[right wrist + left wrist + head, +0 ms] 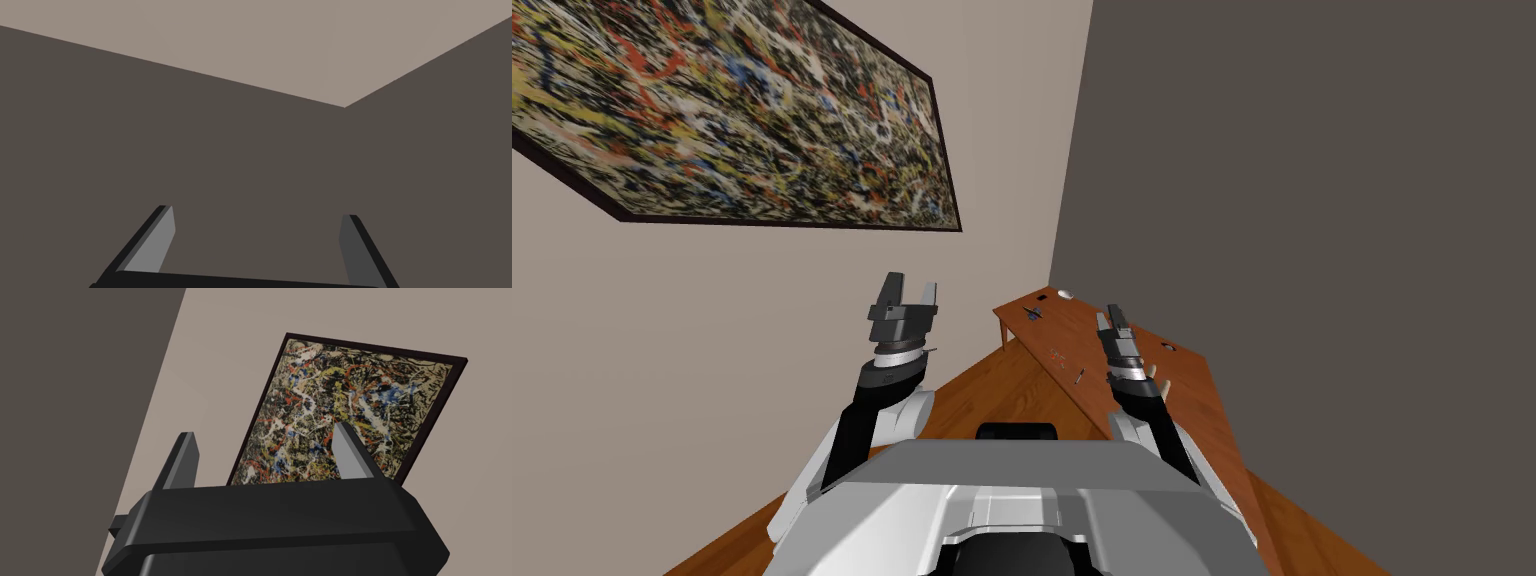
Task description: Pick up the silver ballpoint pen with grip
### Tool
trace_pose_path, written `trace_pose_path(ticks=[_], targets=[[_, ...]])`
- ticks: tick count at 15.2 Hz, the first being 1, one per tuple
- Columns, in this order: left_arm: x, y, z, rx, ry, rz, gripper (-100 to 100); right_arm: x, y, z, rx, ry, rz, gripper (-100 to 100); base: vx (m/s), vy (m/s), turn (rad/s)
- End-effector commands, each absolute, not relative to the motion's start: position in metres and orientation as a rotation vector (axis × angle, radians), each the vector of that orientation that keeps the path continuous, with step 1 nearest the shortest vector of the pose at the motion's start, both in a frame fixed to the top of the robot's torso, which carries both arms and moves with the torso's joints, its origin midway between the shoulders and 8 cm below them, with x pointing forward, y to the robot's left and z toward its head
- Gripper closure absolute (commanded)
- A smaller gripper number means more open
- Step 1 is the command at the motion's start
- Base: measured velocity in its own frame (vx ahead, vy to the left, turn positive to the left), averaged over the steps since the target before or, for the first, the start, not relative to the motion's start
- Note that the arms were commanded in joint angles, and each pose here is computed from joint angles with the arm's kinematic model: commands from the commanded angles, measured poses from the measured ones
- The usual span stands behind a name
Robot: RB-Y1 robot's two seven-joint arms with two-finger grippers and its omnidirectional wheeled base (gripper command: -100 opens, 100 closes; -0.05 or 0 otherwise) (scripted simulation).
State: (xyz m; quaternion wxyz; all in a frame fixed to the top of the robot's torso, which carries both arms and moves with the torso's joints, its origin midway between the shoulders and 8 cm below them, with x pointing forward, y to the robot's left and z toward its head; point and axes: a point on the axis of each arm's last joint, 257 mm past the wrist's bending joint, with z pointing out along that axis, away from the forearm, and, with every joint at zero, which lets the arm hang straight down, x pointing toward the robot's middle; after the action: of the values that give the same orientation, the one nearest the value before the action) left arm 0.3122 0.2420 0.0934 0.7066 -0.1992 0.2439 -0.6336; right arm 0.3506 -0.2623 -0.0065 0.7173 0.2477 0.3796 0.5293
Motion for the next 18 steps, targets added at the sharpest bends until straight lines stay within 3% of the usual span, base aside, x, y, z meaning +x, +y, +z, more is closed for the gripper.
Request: trace_pose_path(ticks=[1, 18], targets=[[0.312, 0.242, 0.093, -0.443, 0.542, -1.408, 0, 0.358, -0.262, -0.025, 0.559, 0.911, 1.167, -100, 0.03, 0.028, 0.05], [0.312, 0.242, 0.093, -0.443, 0.542, -1.408, 0, 0.374, -0.294, -0.214, 0.773, 1.47, 0.998, -100, 0.046, 0.04, 0.082]])
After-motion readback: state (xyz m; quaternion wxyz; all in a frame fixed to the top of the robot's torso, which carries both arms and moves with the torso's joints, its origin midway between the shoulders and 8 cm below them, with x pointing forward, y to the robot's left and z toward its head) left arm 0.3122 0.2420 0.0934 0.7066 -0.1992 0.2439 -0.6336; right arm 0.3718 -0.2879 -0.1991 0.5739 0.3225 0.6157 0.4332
